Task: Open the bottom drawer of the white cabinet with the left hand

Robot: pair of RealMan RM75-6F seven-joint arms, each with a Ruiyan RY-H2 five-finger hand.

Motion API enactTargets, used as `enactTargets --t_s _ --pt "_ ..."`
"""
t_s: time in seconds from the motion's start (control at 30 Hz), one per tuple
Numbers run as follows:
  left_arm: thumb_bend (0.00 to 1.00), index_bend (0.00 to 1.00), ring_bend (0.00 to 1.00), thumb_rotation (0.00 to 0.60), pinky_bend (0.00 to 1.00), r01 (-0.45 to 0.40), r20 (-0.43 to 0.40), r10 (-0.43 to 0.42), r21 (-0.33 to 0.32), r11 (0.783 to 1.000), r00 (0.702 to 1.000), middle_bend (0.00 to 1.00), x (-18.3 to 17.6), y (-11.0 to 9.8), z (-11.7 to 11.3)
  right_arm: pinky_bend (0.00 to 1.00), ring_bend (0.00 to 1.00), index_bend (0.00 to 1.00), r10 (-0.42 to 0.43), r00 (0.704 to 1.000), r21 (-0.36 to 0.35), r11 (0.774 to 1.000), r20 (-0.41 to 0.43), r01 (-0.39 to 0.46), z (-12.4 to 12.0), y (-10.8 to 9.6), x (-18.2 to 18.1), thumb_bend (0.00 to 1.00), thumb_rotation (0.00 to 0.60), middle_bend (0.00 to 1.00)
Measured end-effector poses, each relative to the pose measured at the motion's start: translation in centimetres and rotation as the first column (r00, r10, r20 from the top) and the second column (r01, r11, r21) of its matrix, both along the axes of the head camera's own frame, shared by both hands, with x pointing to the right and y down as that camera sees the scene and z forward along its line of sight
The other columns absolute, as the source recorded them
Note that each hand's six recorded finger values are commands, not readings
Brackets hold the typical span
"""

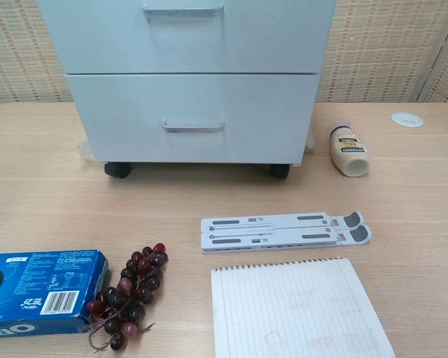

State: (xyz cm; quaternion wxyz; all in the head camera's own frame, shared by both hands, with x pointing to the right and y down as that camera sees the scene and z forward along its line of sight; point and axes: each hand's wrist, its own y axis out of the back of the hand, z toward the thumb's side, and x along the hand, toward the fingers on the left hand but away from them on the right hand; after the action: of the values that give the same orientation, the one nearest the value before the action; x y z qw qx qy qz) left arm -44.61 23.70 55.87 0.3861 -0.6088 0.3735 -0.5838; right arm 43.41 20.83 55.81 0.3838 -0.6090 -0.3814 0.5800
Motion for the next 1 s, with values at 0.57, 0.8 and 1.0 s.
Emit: enactTargets --t_s 0.57,0.8,1.0 --pt "0.30 0.15 0.26 0.600 0.27 -0.069 -0.049 0.070 0.032 0.997 0.996 0.19 1.2 -0.8 -0.5 0.31 0.17 0.10 0.006 1.000 0.033 0.999 0.021 -0.007 -0.8 -0.2 0.0 0.27 0.600 0.23" --pt "0.30 0.22 0.50 0.600 0.62 -0.161 -0.156 0.171 0.073 0.984 0.973 0.45 3.8 -2.8 -0.8 0.31 0.17 0.10 -0.005 1.000 0.059 0.998 0.021 0.004 -1.5 -1.2 -0.4 0.28 0.600 0.23" --pt "0.43 0.25 0.73 0.600 0.91 -0.280 -0.248 0.290 0.074 0.957 0.925 0.71 7.7 -4.3 -0.4 0.31 0.17 0.10 -0.023 1.000 0.066 0.998 0.020 0.022 -1.9 -2.0 -0.9 0.28 0.600 0.23"
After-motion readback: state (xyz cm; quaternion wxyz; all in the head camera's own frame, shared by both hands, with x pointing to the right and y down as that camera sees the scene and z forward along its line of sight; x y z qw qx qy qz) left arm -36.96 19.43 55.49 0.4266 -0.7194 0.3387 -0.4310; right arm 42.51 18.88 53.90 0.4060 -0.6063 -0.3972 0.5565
